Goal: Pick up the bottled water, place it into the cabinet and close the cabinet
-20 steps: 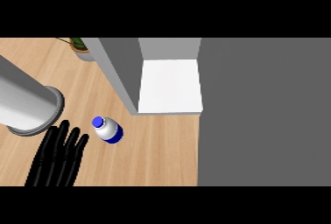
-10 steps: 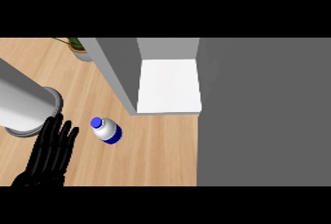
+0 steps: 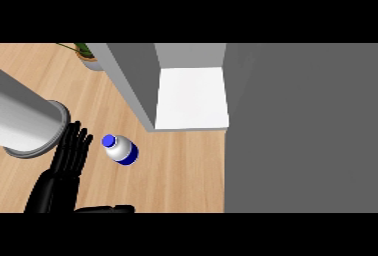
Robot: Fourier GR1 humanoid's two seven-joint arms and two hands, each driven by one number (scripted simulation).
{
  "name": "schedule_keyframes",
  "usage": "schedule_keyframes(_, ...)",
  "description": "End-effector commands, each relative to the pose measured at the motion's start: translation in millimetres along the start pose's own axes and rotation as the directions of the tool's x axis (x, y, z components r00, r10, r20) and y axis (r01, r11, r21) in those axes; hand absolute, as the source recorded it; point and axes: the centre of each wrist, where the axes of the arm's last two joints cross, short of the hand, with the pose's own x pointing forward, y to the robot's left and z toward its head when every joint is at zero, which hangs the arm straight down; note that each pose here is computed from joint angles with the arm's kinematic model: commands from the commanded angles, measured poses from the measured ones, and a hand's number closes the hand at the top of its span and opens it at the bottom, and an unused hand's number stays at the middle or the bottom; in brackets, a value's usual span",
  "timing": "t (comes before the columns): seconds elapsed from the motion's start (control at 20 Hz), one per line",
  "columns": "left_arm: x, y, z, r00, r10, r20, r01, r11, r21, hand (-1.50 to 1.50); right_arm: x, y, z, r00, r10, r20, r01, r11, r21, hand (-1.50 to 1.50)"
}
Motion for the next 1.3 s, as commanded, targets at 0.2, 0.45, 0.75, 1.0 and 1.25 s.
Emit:
schedule_keyframes(0.2, -40, 7, -30, 1.000, -0.010, -0.021, 0.010, 0.999, 0.036, -1.50, 41, 18, 18, 0.990, -0.099, 0.102, 0.093, 0.994, 0.057, -1.50)
schedule_keyframes(0.45, -72, 35, -41, 0.998, -0.028, -0.062, 0.032, 0.997, 0.064, -1.50, 40, 16, 21, 0.990, -0.096, 0.104, 0.090, 0.994, 0.054, -1.50)
schedule_keyframes(0.75, -107, 36, -53, 0.991, -0.020, -0.136, 0.029, 0.998, 0.060, -1.50, 39, 13, 28, 0.991, -0.095, 0.091, 0.088, 0.993, 0.075, -1.50)
schedule_keyframes(1.0, -135, 49, -36, 0.988, -0.006, -0.155, 0.017, 0.998, 0.065, -1.50, 39, 9, 36, 0.987, -0.117, 0.113, 0.110, 0.992, 0.067, -1.50)
schedule_keyframes(1.25, -155, 27, -60, 0.990, -0.027, -0.137, 0.039, 0.996, 0.085, -1.50, 39, 9, 34, 0.986, -0.127, 0.112, 0.120, 0.991, 0.066, -1.50)
